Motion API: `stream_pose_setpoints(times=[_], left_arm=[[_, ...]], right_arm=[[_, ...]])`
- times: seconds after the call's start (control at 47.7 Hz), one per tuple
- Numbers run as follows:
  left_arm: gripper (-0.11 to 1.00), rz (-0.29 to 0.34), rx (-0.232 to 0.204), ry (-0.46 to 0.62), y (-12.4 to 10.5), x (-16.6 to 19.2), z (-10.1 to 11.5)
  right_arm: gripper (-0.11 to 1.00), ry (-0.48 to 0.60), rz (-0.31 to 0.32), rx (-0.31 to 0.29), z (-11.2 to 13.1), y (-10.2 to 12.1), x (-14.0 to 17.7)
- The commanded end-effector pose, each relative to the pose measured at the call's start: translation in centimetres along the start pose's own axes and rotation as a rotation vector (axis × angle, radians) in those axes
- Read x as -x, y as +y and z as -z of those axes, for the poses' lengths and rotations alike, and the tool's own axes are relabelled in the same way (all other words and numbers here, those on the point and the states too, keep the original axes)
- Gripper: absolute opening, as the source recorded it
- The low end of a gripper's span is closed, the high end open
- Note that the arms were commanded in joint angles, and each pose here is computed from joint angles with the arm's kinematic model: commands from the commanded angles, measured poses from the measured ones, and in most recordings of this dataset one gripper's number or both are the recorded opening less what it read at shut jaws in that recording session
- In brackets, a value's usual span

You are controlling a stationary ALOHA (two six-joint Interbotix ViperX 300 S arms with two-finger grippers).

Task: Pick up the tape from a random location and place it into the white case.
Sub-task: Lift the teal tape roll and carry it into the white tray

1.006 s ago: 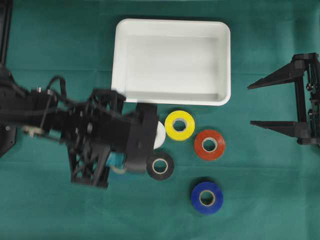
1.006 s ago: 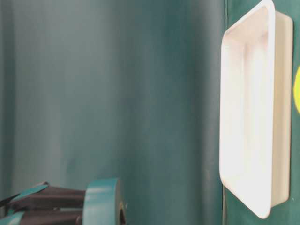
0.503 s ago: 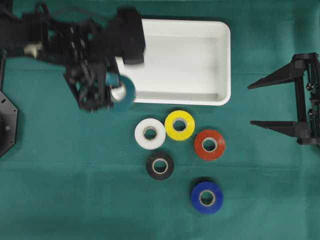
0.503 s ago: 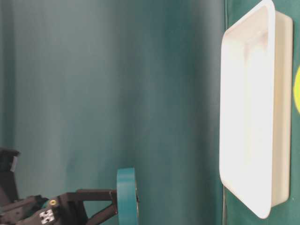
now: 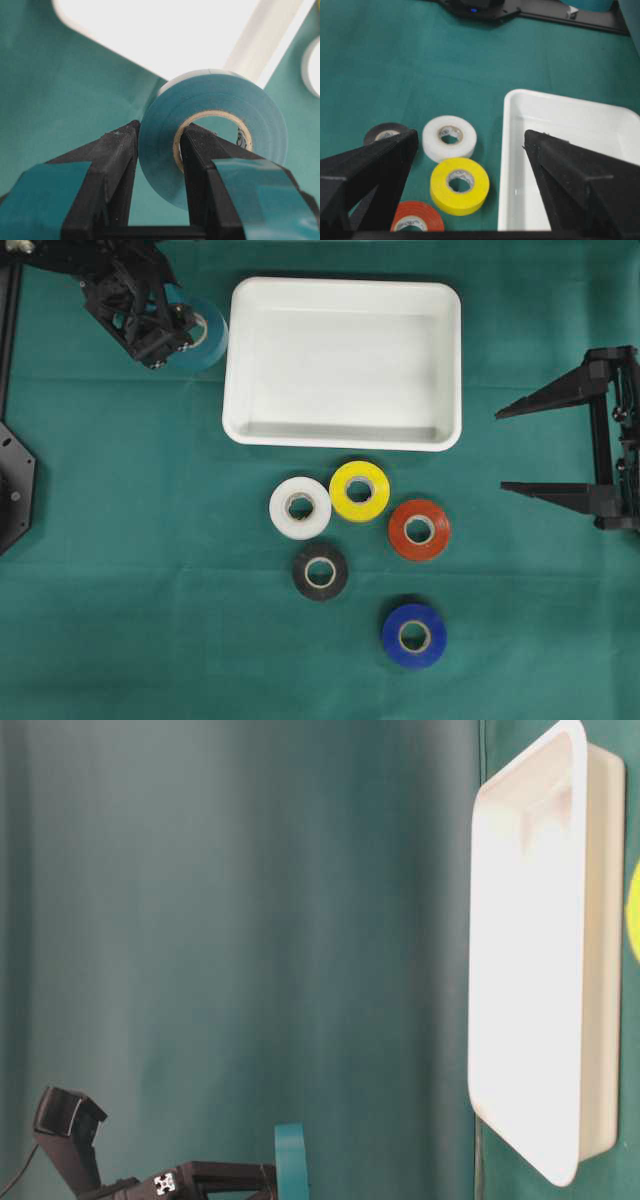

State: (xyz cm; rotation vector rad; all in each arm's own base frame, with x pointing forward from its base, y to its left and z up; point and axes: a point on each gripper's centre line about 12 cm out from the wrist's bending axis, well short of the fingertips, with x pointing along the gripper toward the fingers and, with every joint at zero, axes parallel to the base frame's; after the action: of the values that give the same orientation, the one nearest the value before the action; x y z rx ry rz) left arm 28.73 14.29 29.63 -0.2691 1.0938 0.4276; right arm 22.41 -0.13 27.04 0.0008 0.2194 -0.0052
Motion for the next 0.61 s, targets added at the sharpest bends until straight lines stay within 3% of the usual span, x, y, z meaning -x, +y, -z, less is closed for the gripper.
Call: stream_pose_setpoints(times=[0.0, 0.189, 0.587], left_arm=[[0.21, -0.001, -0.001, -0.052, 0.1, 1.0, -0.7], [0.21, 0.011, -0.02, -0.075, -0.7, 0.5, -1.7], [0.21, 0.044, -0.089, -0.127, -3.5, -0.9, -7.1]], right_arm=[[0.91, -0.031, 0.0, 0.003, -1.2, 0.0, 0.0], [0.91, -0.032, 0.0, 0.003, -1.3, 0.0, 0.0], [0.91, -0.035, 0.0, 0.003, -1.4, 0.0, 0.0]])
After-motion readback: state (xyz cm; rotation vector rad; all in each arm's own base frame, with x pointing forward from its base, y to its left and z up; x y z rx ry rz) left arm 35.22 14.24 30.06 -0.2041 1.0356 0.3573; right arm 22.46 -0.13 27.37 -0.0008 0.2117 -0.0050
